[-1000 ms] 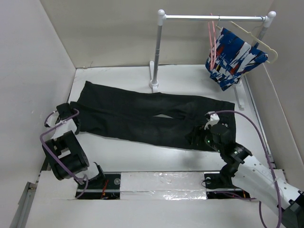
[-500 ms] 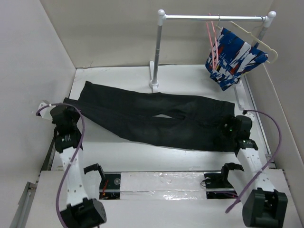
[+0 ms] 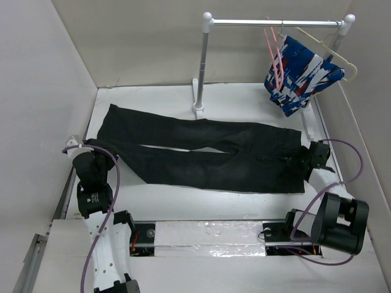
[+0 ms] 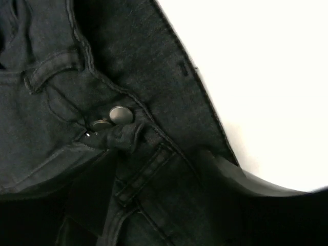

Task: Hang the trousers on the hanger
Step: Fold the trousers at the center of the board.

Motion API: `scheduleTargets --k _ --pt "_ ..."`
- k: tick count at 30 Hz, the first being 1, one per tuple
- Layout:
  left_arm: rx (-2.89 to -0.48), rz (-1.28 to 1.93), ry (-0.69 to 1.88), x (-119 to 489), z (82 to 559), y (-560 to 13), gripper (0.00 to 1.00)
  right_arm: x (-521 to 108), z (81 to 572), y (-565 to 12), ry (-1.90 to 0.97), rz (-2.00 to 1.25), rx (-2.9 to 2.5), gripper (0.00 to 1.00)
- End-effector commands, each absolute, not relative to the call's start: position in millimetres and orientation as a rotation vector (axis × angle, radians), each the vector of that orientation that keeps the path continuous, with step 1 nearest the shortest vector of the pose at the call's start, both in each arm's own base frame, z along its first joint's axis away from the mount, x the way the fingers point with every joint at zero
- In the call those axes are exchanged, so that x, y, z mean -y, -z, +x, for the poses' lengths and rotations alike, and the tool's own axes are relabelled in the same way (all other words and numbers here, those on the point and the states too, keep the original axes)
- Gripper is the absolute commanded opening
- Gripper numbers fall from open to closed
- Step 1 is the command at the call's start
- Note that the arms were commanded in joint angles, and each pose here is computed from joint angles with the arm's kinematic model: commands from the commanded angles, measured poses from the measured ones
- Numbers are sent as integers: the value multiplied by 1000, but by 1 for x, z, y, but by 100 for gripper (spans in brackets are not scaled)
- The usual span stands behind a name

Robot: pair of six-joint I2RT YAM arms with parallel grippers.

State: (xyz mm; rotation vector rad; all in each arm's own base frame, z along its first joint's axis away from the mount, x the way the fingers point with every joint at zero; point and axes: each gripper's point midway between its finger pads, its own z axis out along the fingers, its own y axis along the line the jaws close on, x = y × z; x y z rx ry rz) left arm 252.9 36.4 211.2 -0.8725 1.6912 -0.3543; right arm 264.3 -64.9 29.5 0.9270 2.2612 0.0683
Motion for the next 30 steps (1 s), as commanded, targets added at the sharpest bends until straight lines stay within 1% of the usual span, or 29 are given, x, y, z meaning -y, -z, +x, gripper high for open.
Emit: scheduleTargets --k 1,3,4,6,8,10,11,12,13,15,16,17,19,20,21,22,23,24,25,27,28,30 --pt "-1661 -741 374 -22 251 -246 0 67 285 -31 -121 900 -2239 45" --pt "-1672 -740 349 -22 246 -249 0 71 288 -26 -118 926 -2242 12" --pt "-1659 -752 323 -27 244 -253 0 73 294 -31 -123 915 -2227 0" --pt "-1677 -743 328 -22 242 -251 0 79 305 -40 -129 903 -2190 0" --pt "-1689 -735 339 -19 241 -249 0 90 326 -64 -102 873 -2140 0" --pt "-1689 -727 343 -17 240 -252 0 99 334 -67 -56 872 -2169 0" --pt "-1699 -723 347 -15 240 -251 0 106 349 -83 -46 850 -2141 0" --pt "-1703 -722 347 -15 240 -251 0 109 357 -87 -33 811 -2147 0" --pt "-1704 -717 354 -14 240 -251 0 111 362 -82 -32 798 -2177 13" --pt "-1705 -709 364 -12 241 -250 0 117 369 -95 -3 784 -2207 24" --pt "-1707 -708 369 -11 241 -248 0 119 369 -98 9 786 -2204 45" --pt "-1711 -700 373 -9 241 -248 0 124 365 -110 49 801 -2162 57" --pt "-1709 -701 377 -9 242 -248 0 127 339 -104 116 901 -2146 80" --pt "-1706 -698 376 -9 242 -249 0 127 327 -120 126 919 -2085 84" --pt "-1707 -700 377 -9 243 -248 0 126 313 -118 124 989 -2056 84" --pt "-1708 -703 374 -10 243 -247 0 120 287 -93 150 1038 -2081 83" --pt "-1711 -693 384 -7 243 -247 0 120 274 -88 158 1078 -2054 82" --pt "-1717 -689 387 -5 243 -246 0 124 263 -98 153 1098 -1967 80" --pt "-1712 -696 379 -7 243 -247 0 120 245 -77 151 1132 -1990 78" --pt "-1721 -682 384 -3 242 -247 0 128 233 -74 158 1166 -1951 76" --pt "-1713 -689 376 -4 241 -249 0 122 235 -73 95 1148 -1960 73" --pt "-1713 -686 374 -3 240 -251 0 116 241 -69 26 1140 -1975 72"
